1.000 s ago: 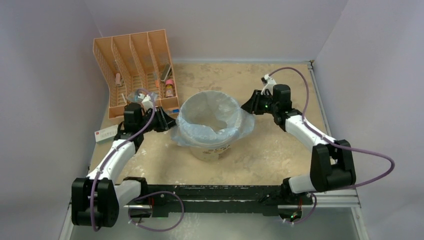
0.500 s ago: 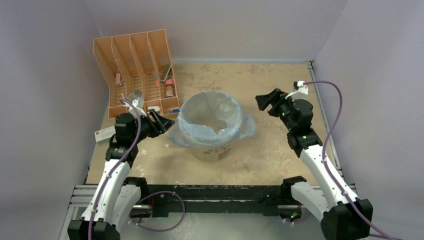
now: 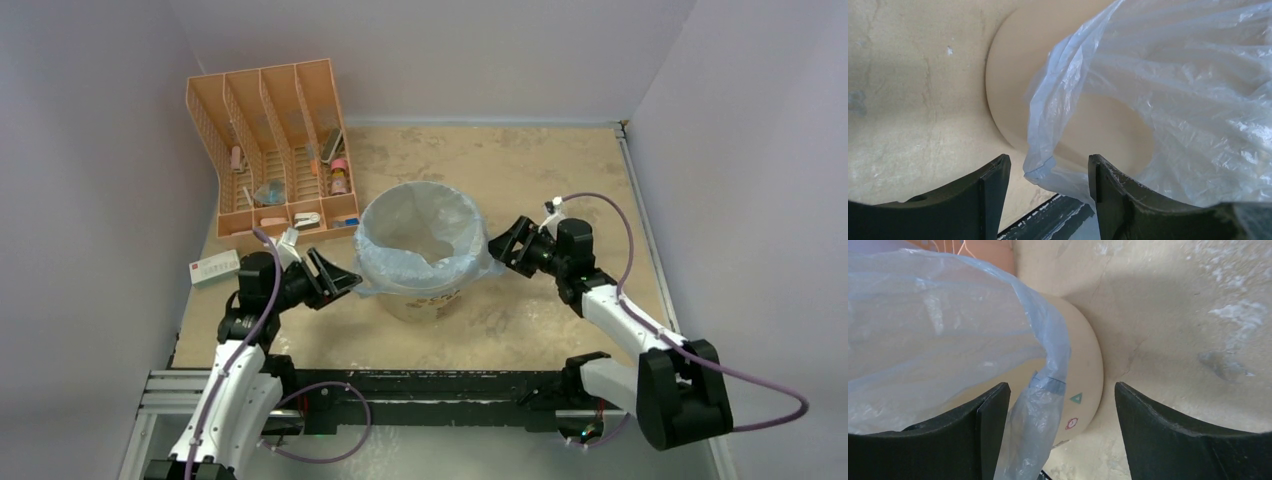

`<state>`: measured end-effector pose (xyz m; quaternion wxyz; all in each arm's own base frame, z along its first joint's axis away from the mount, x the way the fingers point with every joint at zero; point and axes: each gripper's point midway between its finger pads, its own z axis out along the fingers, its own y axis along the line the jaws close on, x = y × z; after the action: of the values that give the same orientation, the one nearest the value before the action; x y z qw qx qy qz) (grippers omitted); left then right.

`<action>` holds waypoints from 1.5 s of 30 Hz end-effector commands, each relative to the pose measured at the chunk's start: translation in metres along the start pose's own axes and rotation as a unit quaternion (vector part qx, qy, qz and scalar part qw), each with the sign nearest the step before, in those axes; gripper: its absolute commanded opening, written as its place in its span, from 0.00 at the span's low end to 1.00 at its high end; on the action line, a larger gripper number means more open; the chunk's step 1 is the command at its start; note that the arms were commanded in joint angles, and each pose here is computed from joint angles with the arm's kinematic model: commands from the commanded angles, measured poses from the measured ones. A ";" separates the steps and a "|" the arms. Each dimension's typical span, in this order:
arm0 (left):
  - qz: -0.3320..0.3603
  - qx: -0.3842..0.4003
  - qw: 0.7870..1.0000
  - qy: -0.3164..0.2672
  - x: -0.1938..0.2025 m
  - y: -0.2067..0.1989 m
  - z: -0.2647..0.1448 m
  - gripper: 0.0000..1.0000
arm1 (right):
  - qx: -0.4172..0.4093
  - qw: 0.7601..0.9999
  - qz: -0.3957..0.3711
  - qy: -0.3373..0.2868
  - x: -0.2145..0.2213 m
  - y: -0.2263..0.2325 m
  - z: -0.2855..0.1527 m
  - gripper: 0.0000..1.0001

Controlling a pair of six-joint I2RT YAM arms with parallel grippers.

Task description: Put the trash bags into the trash bin

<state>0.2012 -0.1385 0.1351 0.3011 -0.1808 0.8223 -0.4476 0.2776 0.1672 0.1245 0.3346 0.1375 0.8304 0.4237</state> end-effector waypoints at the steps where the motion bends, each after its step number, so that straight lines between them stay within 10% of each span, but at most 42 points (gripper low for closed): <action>1: -0.013 0.061 0.998 0.023 0.006 -0.014 0.004 0.58 | -0.054 0.998 -0.002 0.024 0.000 0.021 0.005 0.78; 6: -0.016 0.115 0.992 0.055 0.015 -0.020 0.010 0.55 | -0.034 0.999 -0.002 0.039 0.005 0.010 0.009 0.68; 15: 0.004 0.079 0.997 0.008 0.000 0.004 0.027 0.01 | -0.007 1.000 -0.005 0.023 0.001 -0.002 0.012 0.40; 29: 0.135 -0.004 0.988 -0.076 -0.037 0.033 0.033 0.00 | 0.050 0.998 0.012 0.045 0.011 -0.042 0.035 0.31; 41: 0.144 -0.020 0.989 -0.040 -0.027 0.044 0.036 0.01 | 0.081 0.996 0.023 0.030 0.006 -0.043 0.024 0.59; 45: 0.123 -0.022 0.991 -0.038 -0.029 0.037 0.033 0.20 | 0.082 0.996 0.009 -0.026 -0.015 -0.030 0.009 0.69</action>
<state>0.2320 -0.1232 0.0746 0.3551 -0.1094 0.8485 -0.3767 0.2831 0.1595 0.0762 0.2815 0.1699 0.8687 0.3706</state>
